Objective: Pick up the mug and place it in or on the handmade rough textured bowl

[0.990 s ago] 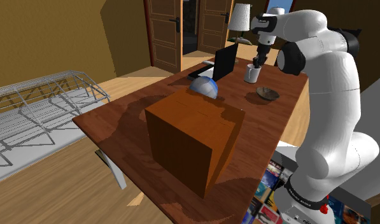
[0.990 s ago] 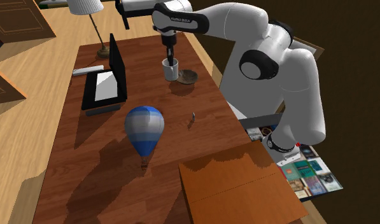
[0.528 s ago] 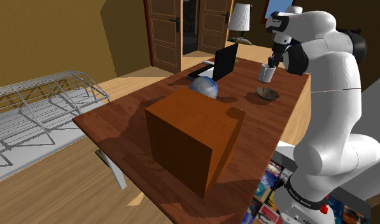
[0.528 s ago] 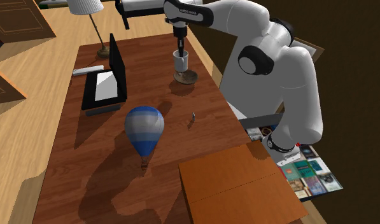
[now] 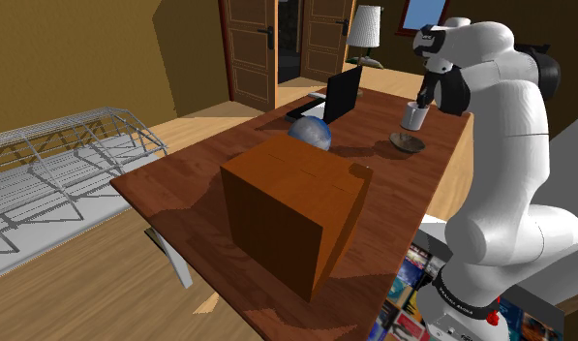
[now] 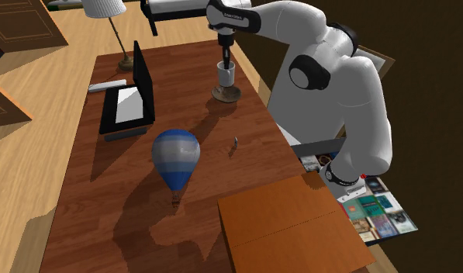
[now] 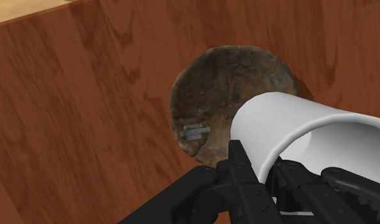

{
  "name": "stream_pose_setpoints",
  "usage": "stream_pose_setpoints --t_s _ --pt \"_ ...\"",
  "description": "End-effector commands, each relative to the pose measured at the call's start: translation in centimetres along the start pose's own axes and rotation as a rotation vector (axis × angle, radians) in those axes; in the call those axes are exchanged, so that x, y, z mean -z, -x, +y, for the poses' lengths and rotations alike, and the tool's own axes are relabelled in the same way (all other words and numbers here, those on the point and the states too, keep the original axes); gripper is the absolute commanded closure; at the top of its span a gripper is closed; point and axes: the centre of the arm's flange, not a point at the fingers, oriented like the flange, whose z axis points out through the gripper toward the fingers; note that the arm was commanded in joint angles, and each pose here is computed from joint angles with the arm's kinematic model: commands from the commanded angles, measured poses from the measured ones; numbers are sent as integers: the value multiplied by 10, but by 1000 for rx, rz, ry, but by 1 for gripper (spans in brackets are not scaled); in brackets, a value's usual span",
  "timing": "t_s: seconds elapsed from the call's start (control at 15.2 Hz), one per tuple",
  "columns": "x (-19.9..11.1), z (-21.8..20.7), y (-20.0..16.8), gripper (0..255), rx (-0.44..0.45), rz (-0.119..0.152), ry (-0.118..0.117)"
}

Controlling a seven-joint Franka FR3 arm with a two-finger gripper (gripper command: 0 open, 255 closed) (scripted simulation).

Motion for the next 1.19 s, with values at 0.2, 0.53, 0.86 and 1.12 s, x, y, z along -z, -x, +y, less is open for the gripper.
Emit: stream_pose_setpoints --t_s 0.2,0.53,0.86,1.12 --pt "-26 2 1 255 0 0 1" --pt "-52 4 1 255 0 0 1" --pt "-69 5 1 255 0 0 1" --pt "-69 5 1 255 0 0 1"
